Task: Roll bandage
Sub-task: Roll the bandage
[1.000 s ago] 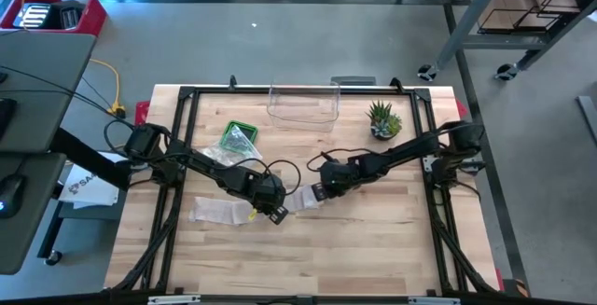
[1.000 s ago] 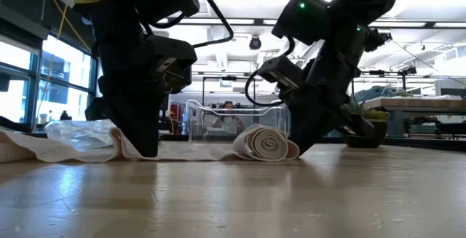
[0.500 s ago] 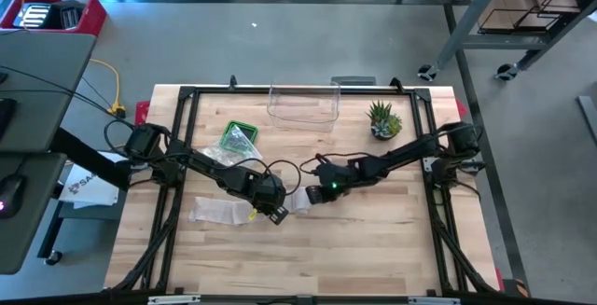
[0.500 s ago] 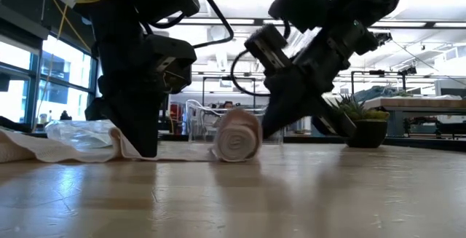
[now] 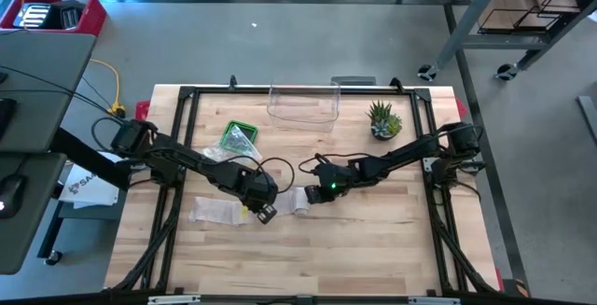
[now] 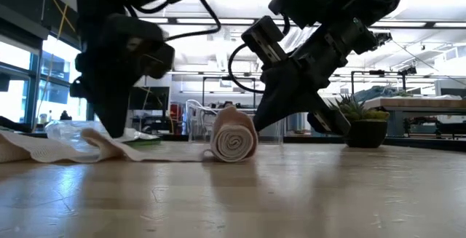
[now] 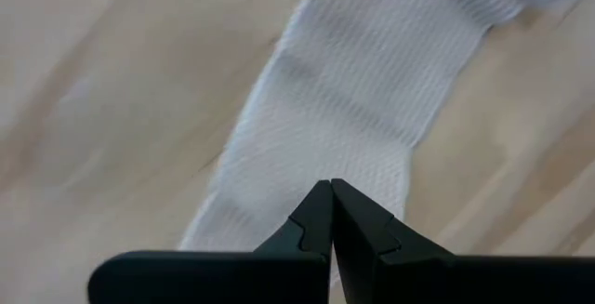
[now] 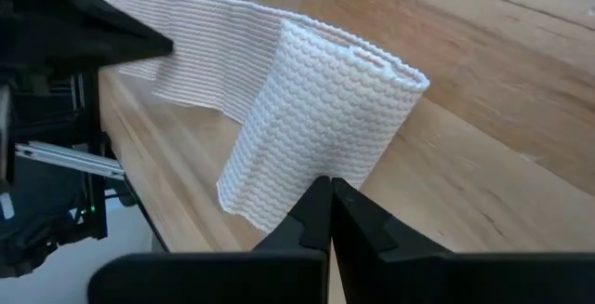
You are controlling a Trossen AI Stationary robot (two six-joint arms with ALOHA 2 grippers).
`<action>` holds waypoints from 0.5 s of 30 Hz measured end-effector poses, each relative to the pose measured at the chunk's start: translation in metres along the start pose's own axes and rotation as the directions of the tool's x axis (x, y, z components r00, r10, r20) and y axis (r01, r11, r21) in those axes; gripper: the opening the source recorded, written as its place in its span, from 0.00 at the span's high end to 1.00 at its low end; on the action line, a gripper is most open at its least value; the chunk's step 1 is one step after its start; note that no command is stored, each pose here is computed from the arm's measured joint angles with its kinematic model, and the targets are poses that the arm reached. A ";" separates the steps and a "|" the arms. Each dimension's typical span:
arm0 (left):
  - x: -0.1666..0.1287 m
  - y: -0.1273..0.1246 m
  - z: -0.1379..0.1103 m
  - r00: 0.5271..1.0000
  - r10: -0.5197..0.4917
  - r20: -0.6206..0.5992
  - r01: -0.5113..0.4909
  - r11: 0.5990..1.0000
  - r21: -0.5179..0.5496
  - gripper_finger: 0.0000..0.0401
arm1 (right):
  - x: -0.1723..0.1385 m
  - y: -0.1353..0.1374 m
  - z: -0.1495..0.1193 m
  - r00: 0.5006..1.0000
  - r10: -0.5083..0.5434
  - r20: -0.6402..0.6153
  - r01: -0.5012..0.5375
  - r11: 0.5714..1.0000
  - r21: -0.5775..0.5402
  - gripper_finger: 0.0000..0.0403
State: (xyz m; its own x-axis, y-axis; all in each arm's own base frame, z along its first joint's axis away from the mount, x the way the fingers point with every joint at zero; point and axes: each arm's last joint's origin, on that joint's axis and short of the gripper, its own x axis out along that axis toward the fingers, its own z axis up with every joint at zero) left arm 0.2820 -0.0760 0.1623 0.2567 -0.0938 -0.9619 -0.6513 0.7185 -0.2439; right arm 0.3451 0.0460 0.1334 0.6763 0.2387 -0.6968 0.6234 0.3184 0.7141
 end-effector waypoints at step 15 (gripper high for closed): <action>-0.008 -0.004 0.011 0.990 -0.068 0.123 0.068 0.998 0.003 1.00 | -0.020 0.005 0.001 1.000 -0.027 -0.013 0.024 0.986 -0.165 1.00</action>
State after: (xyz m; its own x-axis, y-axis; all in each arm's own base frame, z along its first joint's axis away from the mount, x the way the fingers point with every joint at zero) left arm 0.2909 -0.0705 0.1729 0.3862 -0.0568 -0.9207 -0.6300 0.7129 -0.3082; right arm 0.3352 0.0425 0.1513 0.6545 0.2417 -0.7164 0.5664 0.4709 0.6764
